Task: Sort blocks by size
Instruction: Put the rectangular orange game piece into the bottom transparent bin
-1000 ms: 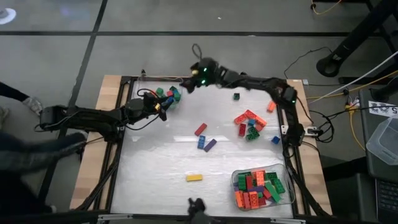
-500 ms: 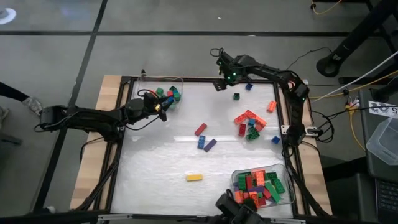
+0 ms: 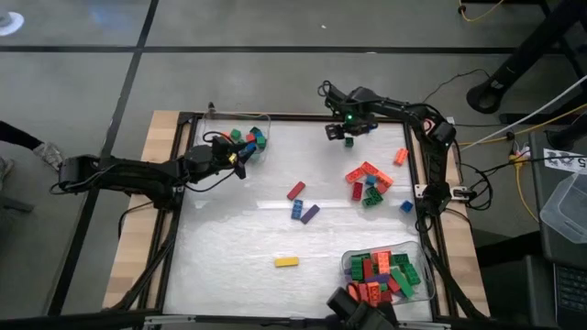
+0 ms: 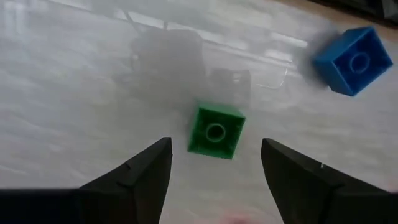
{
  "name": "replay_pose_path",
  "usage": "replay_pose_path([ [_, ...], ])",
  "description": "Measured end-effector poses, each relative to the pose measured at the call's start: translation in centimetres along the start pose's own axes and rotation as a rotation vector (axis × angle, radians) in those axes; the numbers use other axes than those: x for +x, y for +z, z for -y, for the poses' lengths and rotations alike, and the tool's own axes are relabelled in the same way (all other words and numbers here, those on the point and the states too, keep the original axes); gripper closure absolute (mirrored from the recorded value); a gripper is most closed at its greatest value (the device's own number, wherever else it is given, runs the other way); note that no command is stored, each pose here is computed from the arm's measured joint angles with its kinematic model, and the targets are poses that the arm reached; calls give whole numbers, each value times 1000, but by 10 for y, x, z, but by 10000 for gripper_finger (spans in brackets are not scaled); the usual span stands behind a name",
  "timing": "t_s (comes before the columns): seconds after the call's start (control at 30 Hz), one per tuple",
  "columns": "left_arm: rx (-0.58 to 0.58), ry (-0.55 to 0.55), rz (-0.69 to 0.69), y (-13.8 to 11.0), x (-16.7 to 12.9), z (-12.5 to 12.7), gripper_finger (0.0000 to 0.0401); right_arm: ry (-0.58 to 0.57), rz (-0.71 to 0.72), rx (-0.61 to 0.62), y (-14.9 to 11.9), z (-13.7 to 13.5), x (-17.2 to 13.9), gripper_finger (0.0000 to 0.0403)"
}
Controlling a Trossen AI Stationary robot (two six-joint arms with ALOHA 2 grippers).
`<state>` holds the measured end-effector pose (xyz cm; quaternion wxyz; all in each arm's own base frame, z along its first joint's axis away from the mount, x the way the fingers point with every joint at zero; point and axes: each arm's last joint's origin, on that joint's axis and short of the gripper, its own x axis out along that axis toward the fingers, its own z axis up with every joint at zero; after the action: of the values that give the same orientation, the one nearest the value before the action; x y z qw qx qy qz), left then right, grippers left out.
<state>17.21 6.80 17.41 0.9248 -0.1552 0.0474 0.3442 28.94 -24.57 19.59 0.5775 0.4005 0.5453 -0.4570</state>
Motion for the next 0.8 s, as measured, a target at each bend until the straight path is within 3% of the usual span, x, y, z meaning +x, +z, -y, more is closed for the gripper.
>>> replay_pose_path([
  [0.47,0,0,0,0,0,0,223,-15,-3,82,-4,2,12,159],
  [0.8,-1,0,0,0,0,0,223,-29,-14,48,-12,1,1,201],
])
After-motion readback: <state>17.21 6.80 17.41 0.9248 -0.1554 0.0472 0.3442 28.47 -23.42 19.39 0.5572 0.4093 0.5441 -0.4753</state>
